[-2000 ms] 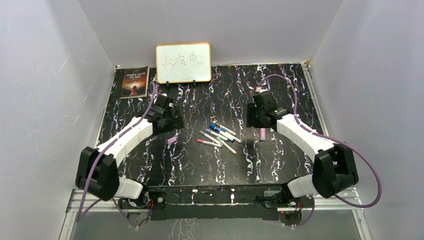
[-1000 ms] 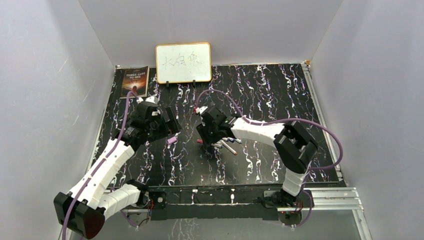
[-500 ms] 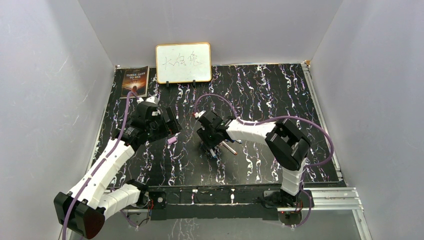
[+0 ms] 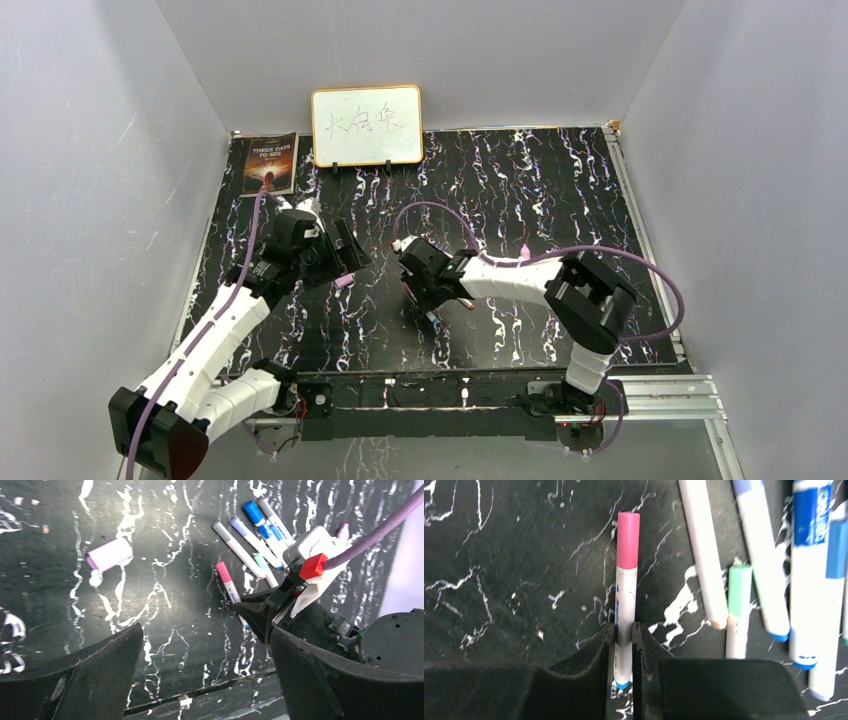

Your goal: Open the pen caps

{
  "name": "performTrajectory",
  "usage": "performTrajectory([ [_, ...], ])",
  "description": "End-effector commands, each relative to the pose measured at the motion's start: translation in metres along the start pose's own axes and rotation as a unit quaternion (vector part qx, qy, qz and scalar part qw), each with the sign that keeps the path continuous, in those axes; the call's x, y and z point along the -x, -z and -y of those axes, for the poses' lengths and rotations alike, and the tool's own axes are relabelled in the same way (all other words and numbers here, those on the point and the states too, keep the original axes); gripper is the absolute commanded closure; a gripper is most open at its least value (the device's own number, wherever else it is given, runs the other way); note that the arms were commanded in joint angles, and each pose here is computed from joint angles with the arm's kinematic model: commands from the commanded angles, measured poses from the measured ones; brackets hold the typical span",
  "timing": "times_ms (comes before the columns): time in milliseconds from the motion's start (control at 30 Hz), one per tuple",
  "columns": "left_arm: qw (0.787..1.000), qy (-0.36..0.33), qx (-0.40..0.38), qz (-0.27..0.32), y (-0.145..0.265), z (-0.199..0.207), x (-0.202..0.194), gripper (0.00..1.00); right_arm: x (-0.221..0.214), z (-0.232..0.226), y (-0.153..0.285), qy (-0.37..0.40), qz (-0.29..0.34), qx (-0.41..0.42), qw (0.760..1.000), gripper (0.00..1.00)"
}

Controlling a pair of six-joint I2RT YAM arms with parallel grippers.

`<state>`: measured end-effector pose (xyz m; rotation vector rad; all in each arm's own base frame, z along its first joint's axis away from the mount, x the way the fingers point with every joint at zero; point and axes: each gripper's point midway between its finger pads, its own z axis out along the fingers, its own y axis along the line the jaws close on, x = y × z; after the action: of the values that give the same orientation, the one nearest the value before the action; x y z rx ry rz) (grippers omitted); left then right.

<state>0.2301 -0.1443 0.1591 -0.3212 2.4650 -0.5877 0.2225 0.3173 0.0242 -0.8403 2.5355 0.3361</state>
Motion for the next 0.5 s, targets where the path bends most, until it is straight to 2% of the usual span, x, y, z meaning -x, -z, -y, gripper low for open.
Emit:
performTrajectory([
  [0,0.996,0.028,-0.082,-0.004,0.006,0.027,-0.004,0.02,0.015,-0.022,0.036,-0.03,0.038,0.058,0.997,0.92],
  [233,0.973,0.108,-0.204,-0.02,0.004,0.062,-0.015,0.02,0.052,-0.056,0.103,-0.066,0.126,0.174,0.974,0.93],
  [467,0.957,0.152,-0.249,-0.01,0.003,0.072,-0.015,0.02,0.063,-0.088,0.14,-0.094,0.168,0.285,0.939,0.94],
])
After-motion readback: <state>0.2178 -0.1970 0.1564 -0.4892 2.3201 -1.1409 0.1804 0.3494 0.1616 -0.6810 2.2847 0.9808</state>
